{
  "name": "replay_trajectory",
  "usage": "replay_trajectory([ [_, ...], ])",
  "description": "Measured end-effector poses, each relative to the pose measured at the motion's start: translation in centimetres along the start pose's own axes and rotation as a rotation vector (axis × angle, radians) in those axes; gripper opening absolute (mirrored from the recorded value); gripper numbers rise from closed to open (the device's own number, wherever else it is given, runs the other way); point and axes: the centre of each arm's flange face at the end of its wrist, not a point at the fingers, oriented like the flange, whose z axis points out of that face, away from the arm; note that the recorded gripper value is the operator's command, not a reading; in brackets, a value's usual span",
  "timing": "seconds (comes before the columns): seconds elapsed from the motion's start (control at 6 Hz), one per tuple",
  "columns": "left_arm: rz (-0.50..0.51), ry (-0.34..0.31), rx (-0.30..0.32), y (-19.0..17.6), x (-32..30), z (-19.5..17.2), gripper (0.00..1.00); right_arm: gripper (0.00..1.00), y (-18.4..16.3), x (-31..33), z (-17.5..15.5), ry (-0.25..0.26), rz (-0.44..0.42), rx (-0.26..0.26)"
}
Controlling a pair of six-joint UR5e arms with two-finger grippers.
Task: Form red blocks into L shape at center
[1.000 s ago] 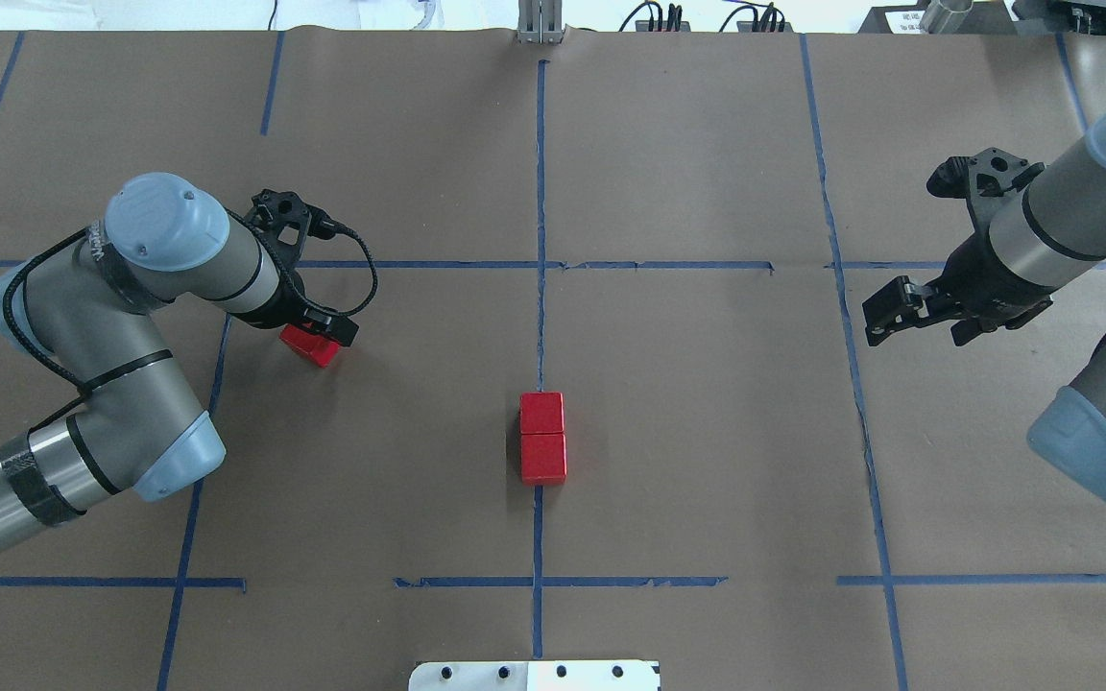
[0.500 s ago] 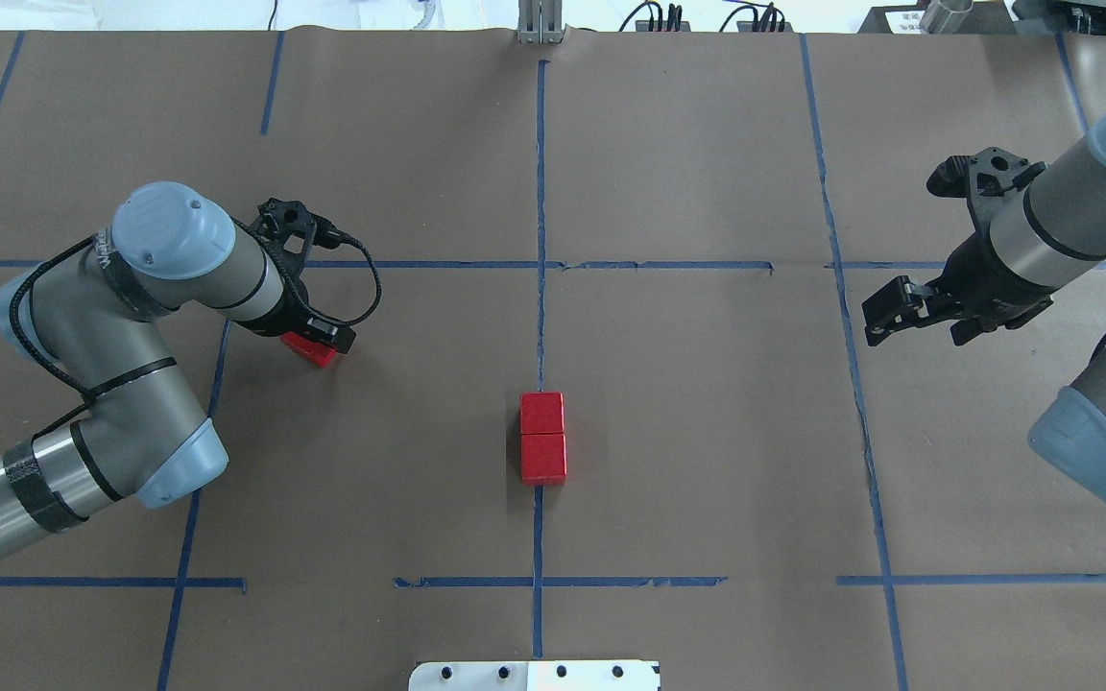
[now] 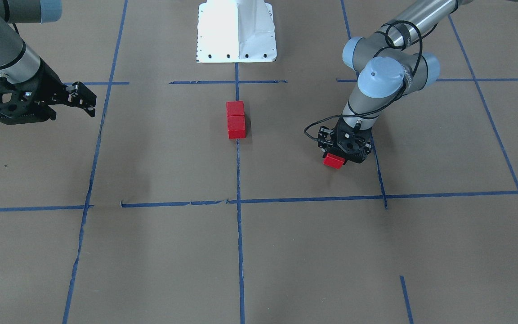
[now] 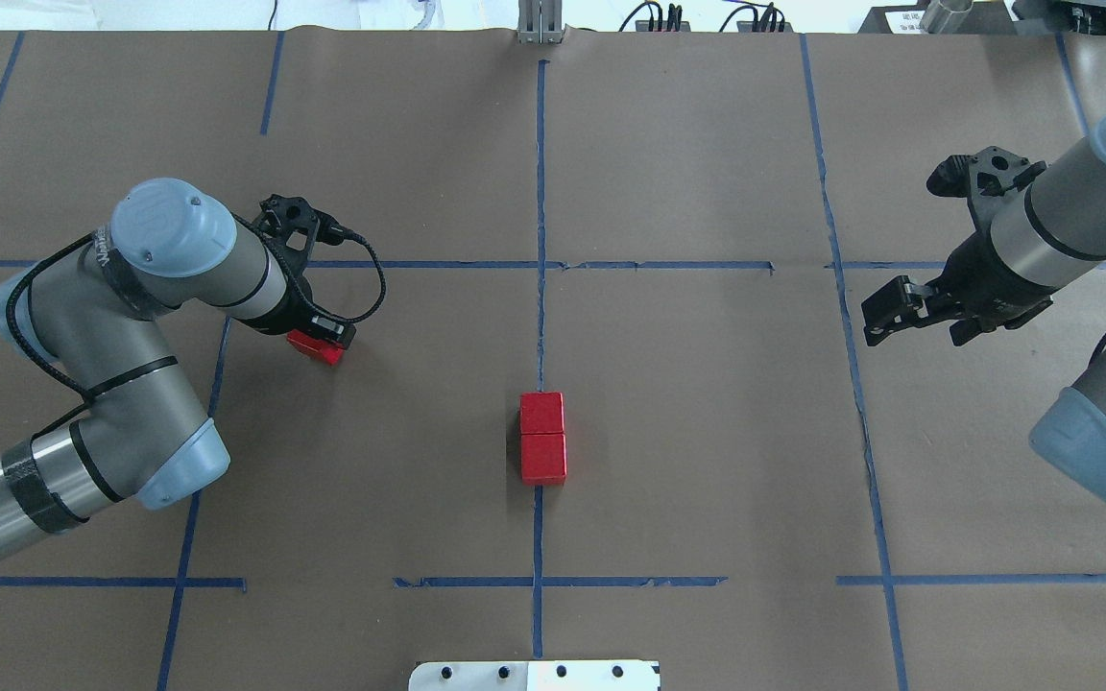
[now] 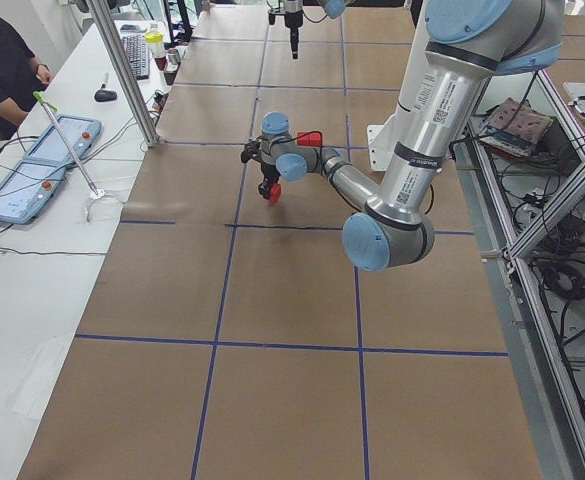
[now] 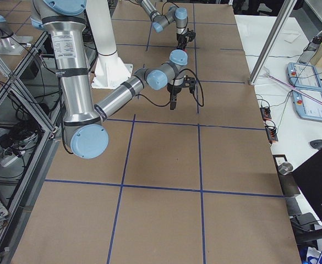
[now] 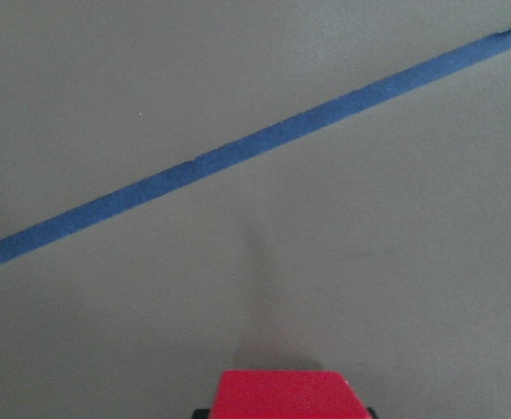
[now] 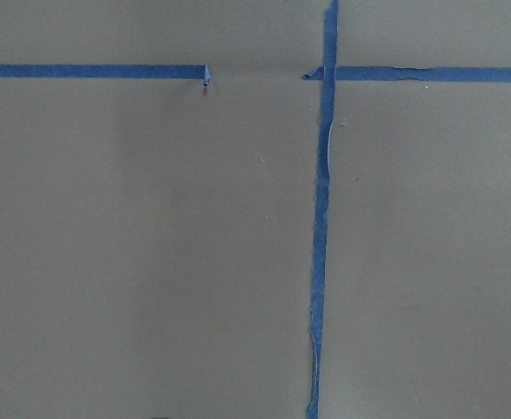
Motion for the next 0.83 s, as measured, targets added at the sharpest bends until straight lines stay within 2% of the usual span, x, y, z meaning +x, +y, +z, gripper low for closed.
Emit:
replay_trajectory([
  [0.33,-0.249,-0.016,0.007,-1.5,3.0,-2.3,0.0,1.0,0.0,0.0,0.0,0.0,-0.001,0.0],
  [0.5,-0.333,-0.041,0.019,-2.0,5.6,-3.2,0.0,1.0,0.0,0.0,0.1,0.001,0.0,-0.001],
  [0.83,-0.556,-0.059,0.018,-1.1,11.0,-4.5,0.0,1.0,-0.1,0.1,0.2,0.003,0.002,-0.003],
])
